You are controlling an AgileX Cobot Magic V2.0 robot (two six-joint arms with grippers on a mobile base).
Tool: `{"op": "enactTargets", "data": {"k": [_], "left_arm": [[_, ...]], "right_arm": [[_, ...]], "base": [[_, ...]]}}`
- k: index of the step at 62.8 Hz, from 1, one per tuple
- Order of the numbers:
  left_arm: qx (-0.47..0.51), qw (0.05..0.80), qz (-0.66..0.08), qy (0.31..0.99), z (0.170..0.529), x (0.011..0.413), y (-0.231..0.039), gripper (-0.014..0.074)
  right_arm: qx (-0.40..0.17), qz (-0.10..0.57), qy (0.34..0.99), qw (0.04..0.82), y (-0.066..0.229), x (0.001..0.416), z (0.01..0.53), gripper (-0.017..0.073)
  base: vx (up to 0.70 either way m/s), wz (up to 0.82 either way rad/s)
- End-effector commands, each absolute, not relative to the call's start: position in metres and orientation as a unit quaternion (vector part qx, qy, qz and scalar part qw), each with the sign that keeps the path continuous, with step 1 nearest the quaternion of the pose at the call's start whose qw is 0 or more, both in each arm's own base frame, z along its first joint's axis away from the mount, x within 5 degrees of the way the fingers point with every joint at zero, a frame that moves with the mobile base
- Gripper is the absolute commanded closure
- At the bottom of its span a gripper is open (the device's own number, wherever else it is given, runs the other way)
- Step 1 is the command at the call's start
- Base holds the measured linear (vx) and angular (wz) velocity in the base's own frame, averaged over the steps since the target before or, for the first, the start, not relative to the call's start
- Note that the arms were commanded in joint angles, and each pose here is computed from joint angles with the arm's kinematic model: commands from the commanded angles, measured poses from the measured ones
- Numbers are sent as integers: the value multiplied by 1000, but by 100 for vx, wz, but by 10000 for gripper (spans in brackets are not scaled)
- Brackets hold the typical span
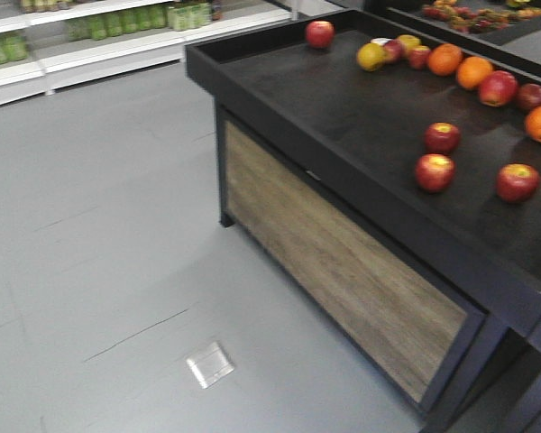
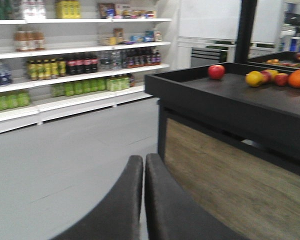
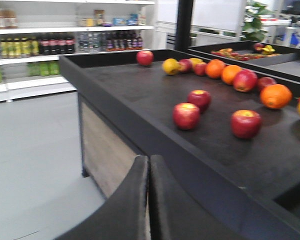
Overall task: Pick three apples into basket with both arms
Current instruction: 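Turn the base and approach the table holding the light-blue basket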
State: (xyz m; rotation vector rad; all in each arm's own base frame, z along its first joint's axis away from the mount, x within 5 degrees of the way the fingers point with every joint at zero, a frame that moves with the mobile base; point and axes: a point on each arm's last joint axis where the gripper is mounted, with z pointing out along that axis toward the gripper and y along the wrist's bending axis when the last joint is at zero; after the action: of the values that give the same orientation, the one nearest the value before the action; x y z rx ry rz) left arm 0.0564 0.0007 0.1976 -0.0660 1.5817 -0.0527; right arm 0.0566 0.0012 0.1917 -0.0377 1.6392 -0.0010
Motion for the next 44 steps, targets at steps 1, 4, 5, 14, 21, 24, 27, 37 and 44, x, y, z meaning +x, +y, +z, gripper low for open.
{"op": "enactTargets", "data": {"k": [1,4,5,14,21,24,27,37,44], "left_arm": [[-28,728,-32,684,200,56,0,600],[-28,728,-32,684,200,56,0,600],[-28,728,-32,684,200,56,0,600],[-28,728,-32,684,200,56,0,600],[-28,728,-32,684,200,56,0,600],[-28,728,-32,684,200,56,0,600],[-28,728,-32,684,200,56,0,600],[-28,728,-32,684,200,56,0,600],[-28,728,-32,684,200,56,0,600]], "right_arm": [[-22,-8,702,712,1,56,196,569],[-22,-8,702,712,1,56,196,569],[-22,-8,702,712,1,56,196,569],[-22,-8,702,712,1,56,196,569],[-22,-8,702,712,1,56,196,569],[-22,-8,702,712,1,56,196,569],[-22,-8,702,712,1,56,196,569],[-22,-8,702,712,1,56,196,569],[-22,-8,702,712,1,56,196,569]], "base": [[12,-46],[12,-46],[12,-47],[12,-49],[12,-50],[12,-49],[12,-48],[12,-47],[12,-46]]}}
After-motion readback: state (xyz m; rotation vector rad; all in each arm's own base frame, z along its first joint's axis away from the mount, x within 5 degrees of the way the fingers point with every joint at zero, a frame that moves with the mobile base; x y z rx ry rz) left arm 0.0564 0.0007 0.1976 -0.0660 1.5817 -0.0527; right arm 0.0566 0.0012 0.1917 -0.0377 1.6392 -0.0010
